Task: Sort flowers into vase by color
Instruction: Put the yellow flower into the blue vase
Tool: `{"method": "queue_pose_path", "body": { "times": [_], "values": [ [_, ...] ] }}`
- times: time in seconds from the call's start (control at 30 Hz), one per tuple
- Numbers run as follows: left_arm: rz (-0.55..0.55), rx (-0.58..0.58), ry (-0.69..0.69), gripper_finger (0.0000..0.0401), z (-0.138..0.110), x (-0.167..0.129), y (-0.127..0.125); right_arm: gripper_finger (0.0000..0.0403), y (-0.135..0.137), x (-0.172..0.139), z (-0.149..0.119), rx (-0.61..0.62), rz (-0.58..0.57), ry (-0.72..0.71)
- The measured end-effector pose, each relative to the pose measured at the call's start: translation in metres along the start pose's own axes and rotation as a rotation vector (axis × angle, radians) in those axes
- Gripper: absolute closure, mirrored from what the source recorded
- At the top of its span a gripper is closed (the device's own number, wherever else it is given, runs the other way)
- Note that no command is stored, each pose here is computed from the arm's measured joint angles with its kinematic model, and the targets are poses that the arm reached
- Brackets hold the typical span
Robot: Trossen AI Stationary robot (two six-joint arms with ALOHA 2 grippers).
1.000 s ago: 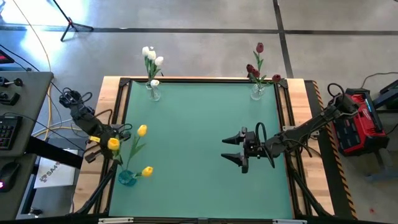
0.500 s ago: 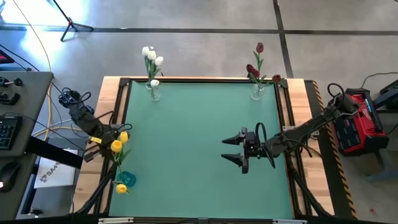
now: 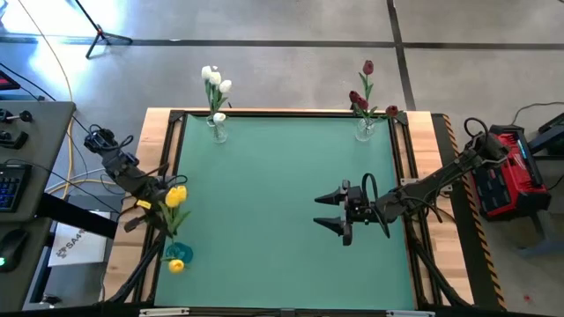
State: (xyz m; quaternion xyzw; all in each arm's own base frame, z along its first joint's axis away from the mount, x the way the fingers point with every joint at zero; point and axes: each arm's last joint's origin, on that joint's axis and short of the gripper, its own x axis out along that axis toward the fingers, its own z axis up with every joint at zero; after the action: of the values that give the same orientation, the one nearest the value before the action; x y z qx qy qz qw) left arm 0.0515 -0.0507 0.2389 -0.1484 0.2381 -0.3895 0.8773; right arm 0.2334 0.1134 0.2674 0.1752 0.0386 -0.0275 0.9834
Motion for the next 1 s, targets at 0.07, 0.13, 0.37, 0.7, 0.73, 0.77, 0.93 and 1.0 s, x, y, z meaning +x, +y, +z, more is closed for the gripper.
{"method": "queue_pose_path", "body": {
  "times": [0.07, 0.13, 0.37, 0.7, 0.73, 0.77, 0.93, 1.0],
  "values": [
    [0.004, -0.048, 0.012, 0.034, -0.002, 0.001, 0.001, 0.0107, 0.0, 0.0, 0.0, 0.001, 0.001, -0.002],
    [-0.008, -0.084, 0.014, 0.0319, -0.002, 0.001, 0.001, 0.0107, 0.0, 0.0, 0.0, 0.002, 0.001, -0.003],
    [-0.215, -0.293, 0.141, 0.0268, -0.004, 0.0, -0.006, 0.0107, 0.003, 0.001, 0.006, -0.001, 0.006, -0.016],
    [-0.237, -0.461, 0.161, 0.0267, -0.002, -0.001, -0.008, 0.0107, 0.008, 0.002, 0.017, -0.045, 0.022, -0.038],
    [-0.236, -0.455, 0.152, 0.0267, -0.001, -0.001, -0.008, 0.0107, 0.008, 0.002, 0.017, -0.046, 0.022, -0.038],
    [-0.24, -0.449, 0.144, 0.0267, -0.001, -0.001, -0.008, 0.0107, 0.008, 0.002, 0.017, -0.046, 0.022, -0.038],
    [-0.264, -0.357, 0.068, 0.0267, 0.006, -0.001, -0.011, 0.0107, 0.009, 0.002, 0.016, -0.046, 0.044, -0.029],
    [-0.245, -0.337, 0.06, 0.0268, 0.005, -0.001, -0.01, 0.0107, 0.009, 0.002, 0.016, -0.051, 0.056, -0.025]
  ]
}}
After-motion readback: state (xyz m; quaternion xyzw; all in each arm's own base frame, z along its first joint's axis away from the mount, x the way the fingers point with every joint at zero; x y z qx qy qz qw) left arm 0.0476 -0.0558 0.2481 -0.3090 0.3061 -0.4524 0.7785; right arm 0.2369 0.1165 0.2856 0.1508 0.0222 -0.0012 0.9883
